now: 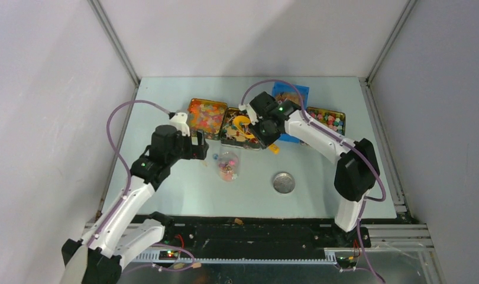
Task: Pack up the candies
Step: Place the fake candies in the packing bottle.
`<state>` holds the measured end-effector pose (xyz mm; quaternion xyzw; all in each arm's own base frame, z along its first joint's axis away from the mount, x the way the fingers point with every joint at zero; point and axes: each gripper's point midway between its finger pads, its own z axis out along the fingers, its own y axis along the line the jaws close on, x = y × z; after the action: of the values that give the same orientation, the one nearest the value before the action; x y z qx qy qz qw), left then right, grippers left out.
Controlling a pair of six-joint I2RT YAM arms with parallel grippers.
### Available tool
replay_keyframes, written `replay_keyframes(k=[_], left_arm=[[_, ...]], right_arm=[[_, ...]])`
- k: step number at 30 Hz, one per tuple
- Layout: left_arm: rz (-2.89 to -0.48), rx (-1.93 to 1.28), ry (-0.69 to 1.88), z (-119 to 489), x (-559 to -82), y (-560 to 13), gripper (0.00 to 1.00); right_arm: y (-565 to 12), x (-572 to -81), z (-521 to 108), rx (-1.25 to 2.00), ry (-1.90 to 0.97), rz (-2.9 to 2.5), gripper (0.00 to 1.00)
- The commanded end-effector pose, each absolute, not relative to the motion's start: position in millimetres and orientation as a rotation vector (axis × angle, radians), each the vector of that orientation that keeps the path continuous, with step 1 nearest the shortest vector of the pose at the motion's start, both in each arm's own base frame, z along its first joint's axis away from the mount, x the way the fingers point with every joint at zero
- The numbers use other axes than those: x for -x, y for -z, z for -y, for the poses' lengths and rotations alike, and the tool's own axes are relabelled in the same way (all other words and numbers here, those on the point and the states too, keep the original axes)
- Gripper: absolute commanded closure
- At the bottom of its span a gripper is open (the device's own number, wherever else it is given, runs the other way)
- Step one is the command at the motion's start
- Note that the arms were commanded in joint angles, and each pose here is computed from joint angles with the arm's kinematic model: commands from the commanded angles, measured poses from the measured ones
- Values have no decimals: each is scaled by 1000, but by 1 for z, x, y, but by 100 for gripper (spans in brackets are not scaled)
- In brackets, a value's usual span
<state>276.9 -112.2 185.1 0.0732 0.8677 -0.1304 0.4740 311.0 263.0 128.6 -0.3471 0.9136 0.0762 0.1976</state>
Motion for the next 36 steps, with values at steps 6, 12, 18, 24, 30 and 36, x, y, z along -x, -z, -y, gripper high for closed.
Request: replay_keyframes(k=[6, 12, 18, 24, 30, 36], left_arm=[[-2006, -146, 250, 99, -280, -207, 0], [-1987, -155, 248, 99, -280, -209, 0], [-1948, -145, 258, 97, -277, -218, 0], [-1905, -120, 322, 99, -265, -227, 0], [-1846, -48, 458, 111, -258, -265, 0], [-1841, -50, 619, 131, -250, -277, 0]], right_arm=[[-160, -294, -268, 934, -256, -2486, 100], [-167, -282, -268, 933, -274, -2470, 100], [-174, -268, -268, 937, -298, -2446, 100], [-174, -255, -265, 930, -317, -2449, 100], [-180, -241, -261, 931, -332, -2448, 100], [-187, -220, -257, 928, -353, -2456, 100]])
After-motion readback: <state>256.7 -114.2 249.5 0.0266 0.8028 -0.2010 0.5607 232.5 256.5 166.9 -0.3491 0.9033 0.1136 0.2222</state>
